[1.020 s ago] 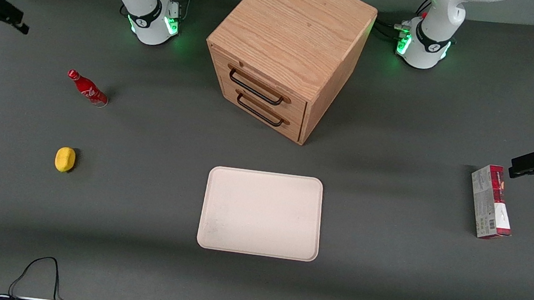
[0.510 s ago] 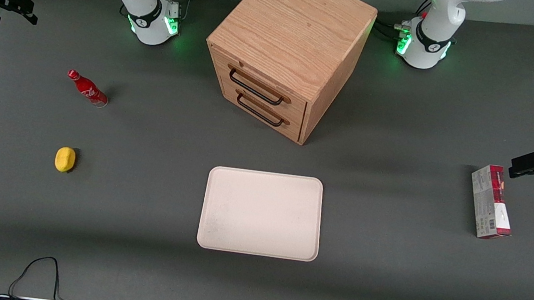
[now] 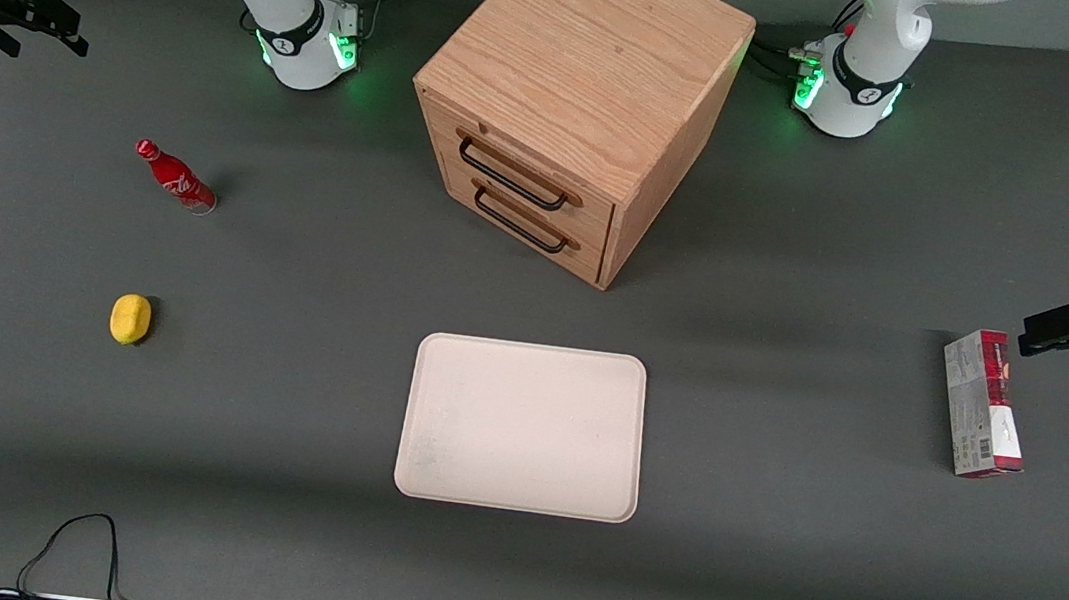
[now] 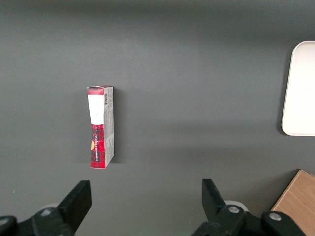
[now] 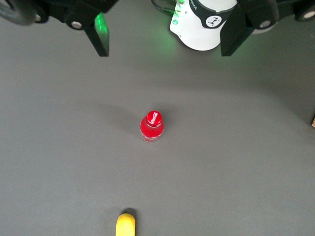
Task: Place coke bottle on tray
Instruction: 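Lower the open right gripper around the bottle's body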
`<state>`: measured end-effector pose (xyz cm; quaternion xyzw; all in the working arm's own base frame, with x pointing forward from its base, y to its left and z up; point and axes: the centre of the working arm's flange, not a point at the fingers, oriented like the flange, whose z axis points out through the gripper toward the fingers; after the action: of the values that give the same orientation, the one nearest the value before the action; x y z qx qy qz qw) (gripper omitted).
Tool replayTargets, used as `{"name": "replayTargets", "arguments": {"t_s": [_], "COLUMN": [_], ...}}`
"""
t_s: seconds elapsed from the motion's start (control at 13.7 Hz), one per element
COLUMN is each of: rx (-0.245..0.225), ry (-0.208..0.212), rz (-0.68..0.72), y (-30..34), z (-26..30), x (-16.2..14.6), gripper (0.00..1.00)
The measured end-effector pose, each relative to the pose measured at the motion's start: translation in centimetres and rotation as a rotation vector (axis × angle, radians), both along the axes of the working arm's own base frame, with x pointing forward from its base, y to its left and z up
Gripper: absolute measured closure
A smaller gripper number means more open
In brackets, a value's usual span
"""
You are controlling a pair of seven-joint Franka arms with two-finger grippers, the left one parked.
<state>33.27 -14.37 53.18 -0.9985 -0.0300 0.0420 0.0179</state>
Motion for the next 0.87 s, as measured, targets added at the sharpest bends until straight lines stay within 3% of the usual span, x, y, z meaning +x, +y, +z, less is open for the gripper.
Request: {"name": "replayTargets", "arguments": {"t_s": [0.44,0.87], "rx": [0.003,0.009], "ry": [-0.069,-0.073], "rz": [0.016,-0.020], "y": [1.0,0.2], "z": [-8.1,-15.9], "x": [0.8,1.6], "gripper": [0.00,0.00]}}
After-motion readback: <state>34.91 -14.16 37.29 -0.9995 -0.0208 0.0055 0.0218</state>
